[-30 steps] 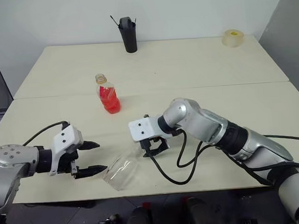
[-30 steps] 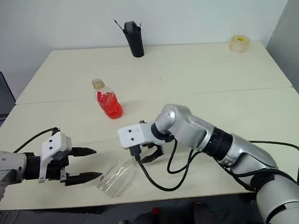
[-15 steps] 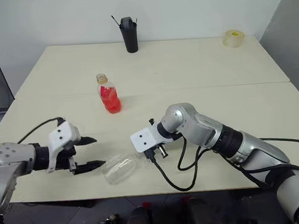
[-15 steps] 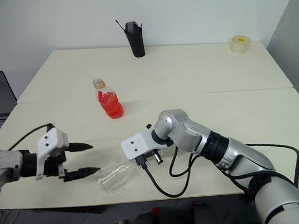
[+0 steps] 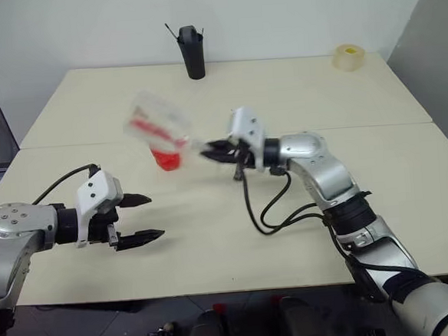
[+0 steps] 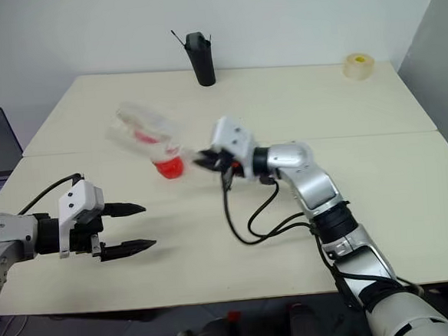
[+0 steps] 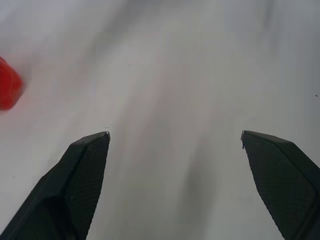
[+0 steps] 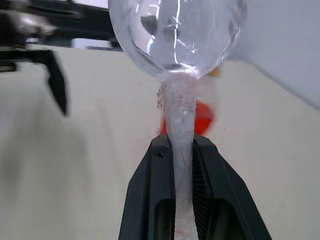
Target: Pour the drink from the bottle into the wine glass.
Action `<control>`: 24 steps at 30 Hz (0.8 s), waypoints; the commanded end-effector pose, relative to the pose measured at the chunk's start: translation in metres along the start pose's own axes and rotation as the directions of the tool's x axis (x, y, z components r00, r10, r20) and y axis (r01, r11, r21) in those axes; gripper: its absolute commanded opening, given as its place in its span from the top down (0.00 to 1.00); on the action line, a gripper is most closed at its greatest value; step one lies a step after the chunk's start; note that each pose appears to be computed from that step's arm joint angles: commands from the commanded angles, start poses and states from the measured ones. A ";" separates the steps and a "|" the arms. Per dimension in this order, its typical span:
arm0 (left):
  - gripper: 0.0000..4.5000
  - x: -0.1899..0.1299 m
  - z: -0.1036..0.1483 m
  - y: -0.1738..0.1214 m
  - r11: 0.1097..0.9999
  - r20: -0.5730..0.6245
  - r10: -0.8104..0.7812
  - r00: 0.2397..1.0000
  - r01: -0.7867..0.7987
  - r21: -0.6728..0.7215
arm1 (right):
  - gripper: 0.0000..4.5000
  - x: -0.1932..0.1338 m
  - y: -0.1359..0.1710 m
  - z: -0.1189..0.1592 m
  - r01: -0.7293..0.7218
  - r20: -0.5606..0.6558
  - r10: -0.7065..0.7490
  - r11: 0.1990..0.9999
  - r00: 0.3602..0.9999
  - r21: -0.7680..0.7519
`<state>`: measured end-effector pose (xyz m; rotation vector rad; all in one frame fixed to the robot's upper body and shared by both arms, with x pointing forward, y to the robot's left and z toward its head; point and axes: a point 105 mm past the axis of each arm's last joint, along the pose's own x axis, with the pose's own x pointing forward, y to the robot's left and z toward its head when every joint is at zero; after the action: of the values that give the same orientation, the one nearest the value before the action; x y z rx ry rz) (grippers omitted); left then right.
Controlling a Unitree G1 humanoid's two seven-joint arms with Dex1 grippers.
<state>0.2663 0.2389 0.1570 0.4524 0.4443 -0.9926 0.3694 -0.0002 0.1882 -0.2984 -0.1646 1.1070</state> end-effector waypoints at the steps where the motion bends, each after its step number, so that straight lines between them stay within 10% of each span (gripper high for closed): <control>1: 0.00 -0.001 0.009 0.002 0.999 0.011 0.004 1.000 -0.004 0.042 | 0.96 -0.004 -0.012 -0.010 0.136 0.063 -0.138 0.990 0.988 0.042; 24: 0.00 0.004 0.024 0.015 0.996 0.105 0.066 0.992 -0.072 0.056 | 0.96 -0.021 0.033 -0.112 0.277 -0.291 -0.280 0.959 0.915 -0.054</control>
<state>0.2837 0.2295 0.1693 0.4344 0.3334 -0.9635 0.3667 -0.0079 0.1099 -0.3956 -0.1050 0.7759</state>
